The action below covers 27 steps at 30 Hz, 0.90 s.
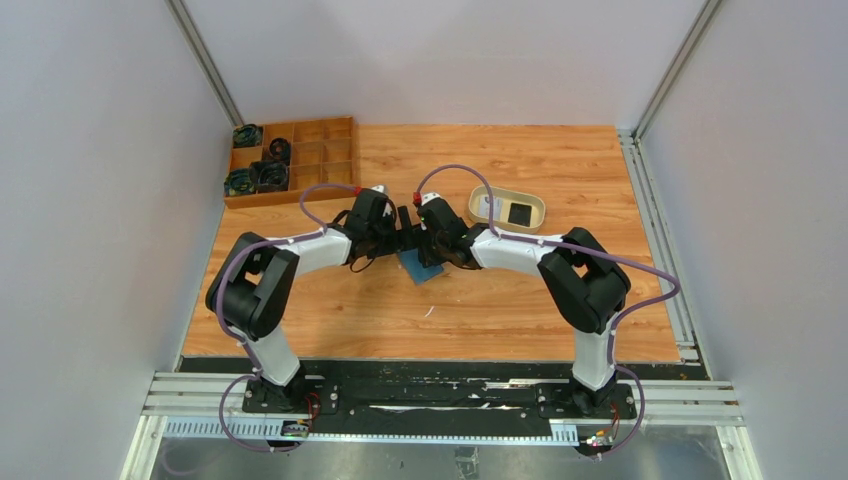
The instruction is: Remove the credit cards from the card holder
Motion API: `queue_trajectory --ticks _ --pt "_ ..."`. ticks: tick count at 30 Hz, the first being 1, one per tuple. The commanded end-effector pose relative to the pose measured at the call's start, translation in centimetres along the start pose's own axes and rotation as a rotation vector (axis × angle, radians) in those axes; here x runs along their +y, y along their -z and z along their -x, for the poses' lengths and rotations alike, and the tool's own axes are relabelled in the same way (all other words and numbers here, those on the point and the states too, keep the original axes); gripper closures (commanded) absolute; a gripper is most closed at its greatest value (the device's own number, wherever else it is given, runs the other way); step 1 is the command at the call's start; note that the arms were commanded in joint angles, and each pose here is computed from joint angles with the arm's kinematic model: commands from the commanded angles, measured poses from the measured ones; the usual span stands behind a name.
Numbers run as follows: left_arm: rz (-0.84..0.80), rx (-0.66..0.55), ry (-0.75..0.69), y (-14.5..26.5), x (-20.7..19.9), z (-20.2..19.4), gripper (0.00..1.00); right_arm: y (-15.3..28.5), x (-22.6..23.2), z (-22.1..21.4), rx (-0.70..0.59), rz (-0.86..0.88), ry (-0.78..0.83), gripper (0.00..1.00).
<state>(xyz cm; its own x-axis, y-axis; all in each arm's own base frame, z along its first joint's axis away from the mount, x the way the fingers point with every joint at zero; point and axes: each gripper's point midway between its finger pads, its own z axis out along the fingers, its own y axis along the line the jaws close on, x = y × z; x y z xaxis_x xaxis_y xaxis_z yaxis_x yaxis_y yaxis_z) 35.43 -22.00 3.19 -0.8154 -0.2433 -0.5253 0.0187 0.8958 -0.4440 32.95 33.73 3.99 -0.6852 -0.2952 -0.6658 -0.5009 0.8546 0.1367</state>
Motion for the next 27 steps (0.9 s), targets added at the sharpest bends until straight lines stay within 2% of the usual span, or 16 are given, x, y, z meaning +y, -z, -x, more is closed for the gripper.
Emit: queue_trajectory --ticks 1,6,10,15,21,27 --pt "0.199 0.215 -0.007 -0.8 5.8 -7.5 0.14 -0.2 -0.9 -4.6 0.137 -0.038 -0.002 1.0" --pt "0.227 0.219 -0.016 -0.6 6.4 -7.8 0.15 0.7 -0.7 -4.1 0.122 -0.01 -0.054 1.0" --pt "0.276 0.175 -0.035 0.0 7.2 -6.8 0.15 1.6 -0.9 -3.8 0.106 0.042 -0.131 1.0" --pt "0.251 0.12 -0.045 0.6 6.2 -4.9 0.15 2.3 -1.9 -3.6 0.085 0.05 -0.16 1.0" --pt "0.143 0.144 -0.003 0.7 3.8 -5.2 0.15 2.3 -1.9 -3.9 0.082 0.08 -0.207 1.0" --pt "0.146 0.175 -0.023 0.7 4.1 -6.4 0.15 2.1 -1.5 -3.1 0.034 0.14 -0.264 1.0"
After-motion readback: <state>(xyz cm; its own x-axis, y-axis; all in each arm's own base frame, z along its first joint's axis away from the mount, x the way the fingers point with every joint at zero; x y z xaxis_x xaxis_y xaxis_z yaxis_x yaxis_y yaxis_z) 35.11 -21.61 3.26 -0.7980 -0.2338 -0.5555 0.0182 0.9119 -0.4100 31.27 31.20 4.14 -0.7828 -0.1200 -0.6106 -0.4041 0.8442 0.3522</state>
